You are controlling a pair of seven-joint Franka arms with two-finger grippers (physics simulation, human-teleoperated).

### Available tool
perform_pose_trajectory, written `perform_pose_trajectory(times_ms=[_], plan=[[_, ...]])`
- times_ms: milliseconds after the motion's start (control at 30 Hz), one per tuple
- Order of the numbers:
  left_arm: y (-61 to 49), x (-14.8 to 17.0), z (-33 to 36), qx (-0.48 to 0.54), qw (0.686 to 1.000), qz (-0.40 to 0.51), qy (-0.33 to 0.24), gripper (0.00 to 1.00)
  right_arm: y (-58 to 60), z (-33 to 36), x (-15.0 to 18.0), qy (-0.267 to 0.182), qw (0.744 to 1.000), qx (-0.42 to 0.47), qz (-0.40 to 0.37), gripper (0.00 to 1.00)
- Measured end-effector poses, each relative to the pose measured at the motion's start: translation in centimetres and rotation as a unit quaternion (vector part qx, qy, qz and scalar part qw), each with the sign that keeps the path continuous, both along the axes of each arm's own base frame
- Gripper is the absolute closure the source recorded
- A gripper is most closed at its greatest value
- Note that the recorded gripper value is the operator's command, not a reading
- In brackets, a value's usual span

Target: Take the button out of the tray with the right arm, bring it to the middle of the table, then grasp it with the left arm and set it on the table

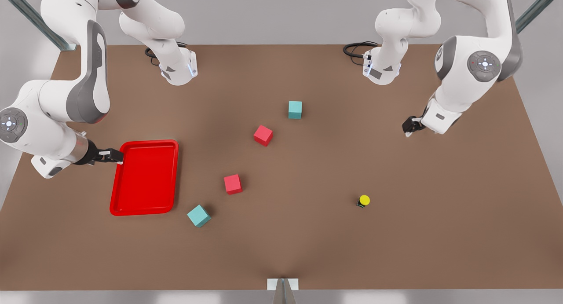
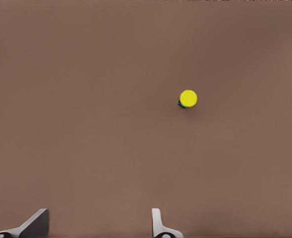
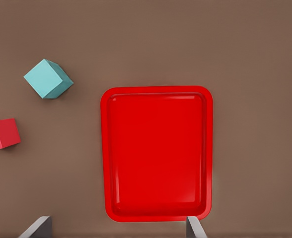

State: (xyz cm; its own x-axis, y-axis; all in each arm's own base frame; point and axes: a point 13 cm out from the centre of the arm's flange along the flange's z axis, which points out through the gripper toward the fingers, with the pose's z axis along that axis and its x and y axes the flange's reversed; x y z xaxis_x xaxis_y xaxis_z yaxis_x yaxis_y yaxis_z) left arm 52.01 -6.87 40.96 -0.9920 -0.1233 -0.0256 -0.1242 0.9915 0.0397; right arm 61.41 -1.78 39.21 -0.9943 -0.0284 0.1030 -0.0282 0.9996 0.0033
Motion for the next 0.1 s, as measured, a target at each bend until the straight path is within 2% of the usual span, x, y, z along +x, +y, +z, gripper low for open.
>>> perform_pose_trajectory(times_ms=[100], plan=[[1.41,0.19,0.26,0.000,1.000,-0.007,-0.008,0.00,0.03,0.00,0.00,0.000,1.000,0.000,0.000,0.00]])
